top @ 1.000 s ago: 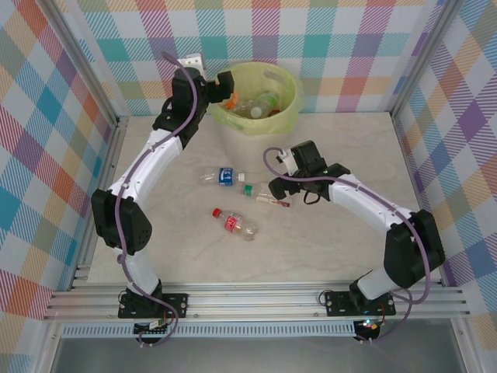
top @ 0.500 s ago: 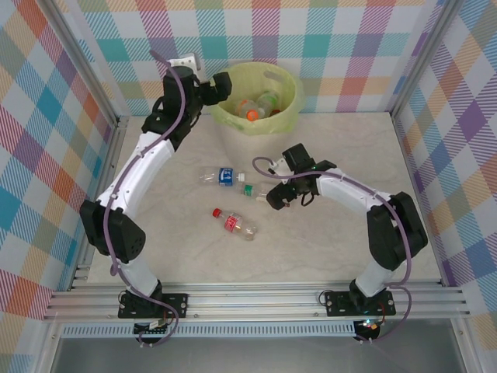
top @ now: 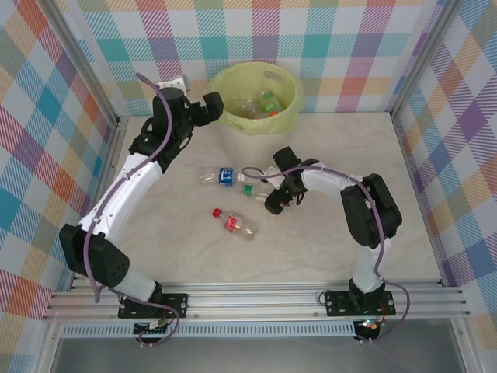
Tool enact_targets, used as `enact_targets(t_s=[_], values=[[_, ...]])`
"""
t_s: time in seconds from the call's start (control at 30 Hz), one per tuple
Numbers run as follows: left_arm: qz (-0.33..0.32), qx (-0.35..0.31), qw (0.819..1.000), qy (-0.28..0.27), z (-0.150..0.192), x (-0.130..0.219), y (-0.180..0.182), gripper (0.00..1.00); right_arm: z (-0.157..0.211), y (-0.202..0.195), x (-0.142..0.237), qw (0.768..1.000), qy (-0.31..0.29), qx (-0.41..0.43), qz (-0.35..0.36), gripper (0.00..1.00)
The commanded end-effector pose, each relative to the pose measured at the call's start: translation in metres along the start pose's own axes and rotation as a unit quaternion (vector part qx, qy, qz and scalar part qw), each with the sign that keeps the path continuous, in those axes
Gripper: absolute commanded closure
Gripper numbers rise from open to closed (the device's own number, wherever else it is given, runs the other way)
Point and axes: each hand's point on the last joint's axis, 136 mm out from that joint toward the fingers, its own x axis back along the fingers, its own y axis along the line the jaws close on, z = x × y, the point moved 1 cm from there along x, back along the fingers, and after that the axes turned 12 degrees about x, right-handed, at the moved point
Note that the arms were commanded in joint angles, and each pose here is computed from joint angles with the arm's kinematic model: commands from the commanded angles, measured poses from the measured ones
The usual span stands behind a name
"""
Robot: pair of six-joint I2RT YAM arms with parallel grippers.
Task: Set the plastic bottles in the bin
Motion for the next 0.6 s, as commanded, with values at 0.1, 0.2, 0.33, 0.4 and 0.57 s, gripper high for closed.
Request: enact_targets(t_s=[0.1, 0.2, 0.33, 0.4, 0.57], values=[[-0.006, 0.045, 0.999, -0.029, -0.004, 0.026, 0.013, 0.0, -0.015, 0.009, -0.004, 0.999, -0.019, 0.035, -0.032, 0.09], [-0.016, 0.06, 0.998, -0.028, 0.002, 0.033, 0.024, 0.0, -0.017, 0.008, -0.008, 0.998, -0.022, 0.043, -0.029, 0.1], [-0.034, 0.074, 0.996, -0.028, 0.012, 0.042, 0.041, 0.0, -0.018, 0.008, -0.014, 0.998, -0.022, 0.055, -0.025, 0.13], [-0.047, 0.082, 0.995, -0.027, 0.019, 0.044, 0.053, 0.0, -0.019, 0.009, -0.015, 0.997, -0.027, 0.066, -0.018, 0.16], [-0.083, 0.094, 0.992, -0.013, 0.038, 0.047, 0.08, 0.0, -0.024, 0.015, -0.009, 0.995, -0.045, 0.084, -0.014, 0.24]])
